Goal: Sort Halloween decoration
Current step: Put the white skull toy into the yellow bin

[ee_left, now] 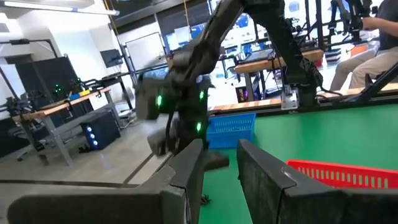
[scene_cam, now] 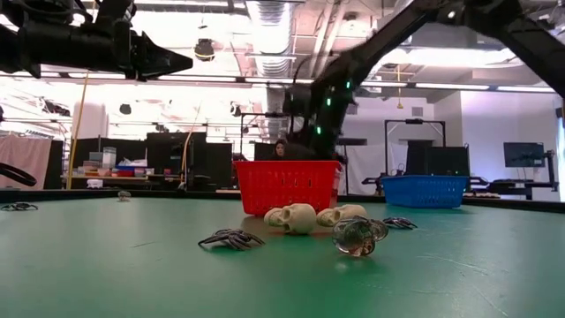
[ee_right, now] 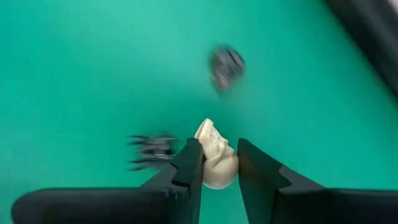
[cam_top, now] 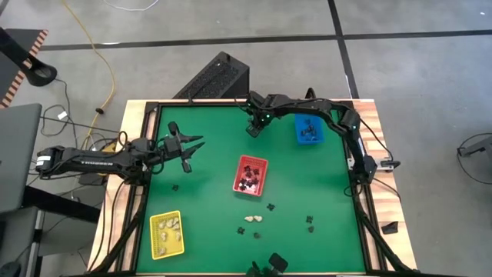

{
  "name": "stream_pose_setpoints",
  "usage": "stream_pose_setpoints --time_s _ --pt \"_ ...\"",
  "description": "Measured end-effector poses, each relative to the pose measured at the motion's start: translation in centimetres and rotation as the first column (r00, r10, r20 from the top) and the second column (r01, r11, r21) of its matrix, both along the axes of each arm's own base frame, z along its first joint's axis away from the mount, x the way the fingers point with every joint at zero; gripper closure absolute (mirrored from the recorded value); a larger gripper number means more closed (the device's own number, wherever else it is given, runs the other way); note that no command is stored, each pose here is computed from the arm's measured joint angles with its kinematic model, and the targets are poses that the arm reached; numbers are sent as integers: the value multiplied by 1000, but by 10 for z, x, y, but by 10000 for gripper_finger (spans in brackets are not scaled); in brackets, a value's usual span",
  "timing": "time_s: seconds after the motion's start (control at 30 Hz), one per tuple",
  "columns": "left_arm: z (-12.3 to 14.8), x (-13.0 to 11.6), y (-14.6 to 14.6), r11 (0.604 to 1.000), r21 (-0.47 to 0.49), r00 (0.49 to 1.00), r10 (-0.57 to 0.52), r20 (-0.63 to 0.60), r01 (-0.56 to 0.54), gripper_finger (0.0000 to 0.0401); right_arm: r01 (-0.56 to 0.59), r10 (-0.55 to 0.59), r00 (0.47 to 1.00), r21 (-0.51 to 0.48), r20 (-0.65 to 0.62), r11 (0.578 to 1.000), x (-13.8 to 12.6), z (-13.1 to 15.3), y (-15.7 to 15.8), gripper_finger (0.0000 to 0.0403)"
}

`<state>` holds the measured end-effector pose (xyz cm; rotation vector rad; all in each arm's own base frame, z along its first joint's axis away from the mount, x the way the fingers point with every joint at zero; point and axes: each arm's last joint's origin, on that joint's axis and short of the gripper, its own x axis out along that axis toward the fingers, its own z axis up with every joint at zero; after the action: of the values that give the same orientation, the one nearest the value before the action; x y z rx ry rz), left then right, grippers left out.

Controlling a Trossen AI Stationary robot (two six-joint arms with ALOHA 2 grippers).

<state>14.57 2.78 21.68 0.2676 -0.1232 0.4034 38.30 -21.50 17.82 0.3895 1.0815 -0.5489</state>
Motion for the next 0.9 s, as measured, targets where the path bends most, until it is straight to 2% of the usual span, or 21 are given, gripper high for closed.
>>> stream_pose_setpoints --time_s 0.13,0.27,0.47,0.63,0.73,0.77,0.83,0.9 --pt "0 -3 0 1000 12 1000 3 -18 -3 313 -48 52 996 -51 75 998 3 34 19 294" --pt "-1 -6 -1 1000 23 999 6 -40 -5 313 -136 152 977 -116 146 984 11 63 50 293" --pt "0 -9 2 999 16 999 28 -35 -27 313 -305 375 877 -255 300 917 35 98 120 313" --pt "-4 -10 7 998 4 995 64 -73 -64 313 -417 558 712 -381 427 825 59 111 193 337" --pt "-4 -11 10 997 -16 995 78 -68 -79 313 -434 624 577 -450 526 780 73 111 236 351" --pt "-4 -11 10 997 -21 995 71 -64 -73 313 -450 642 548 -458 536 766 76 105 249 355" --pt "-4 -11 10 998 -20 996 57 -63 -58 313 -430 662 437 -505 609 748 88 100 277 362" --pt "-4 -11 9 998 -27 997 47 -61 -48 313 -450 679 371 -517 633 728 93 88 298 371"
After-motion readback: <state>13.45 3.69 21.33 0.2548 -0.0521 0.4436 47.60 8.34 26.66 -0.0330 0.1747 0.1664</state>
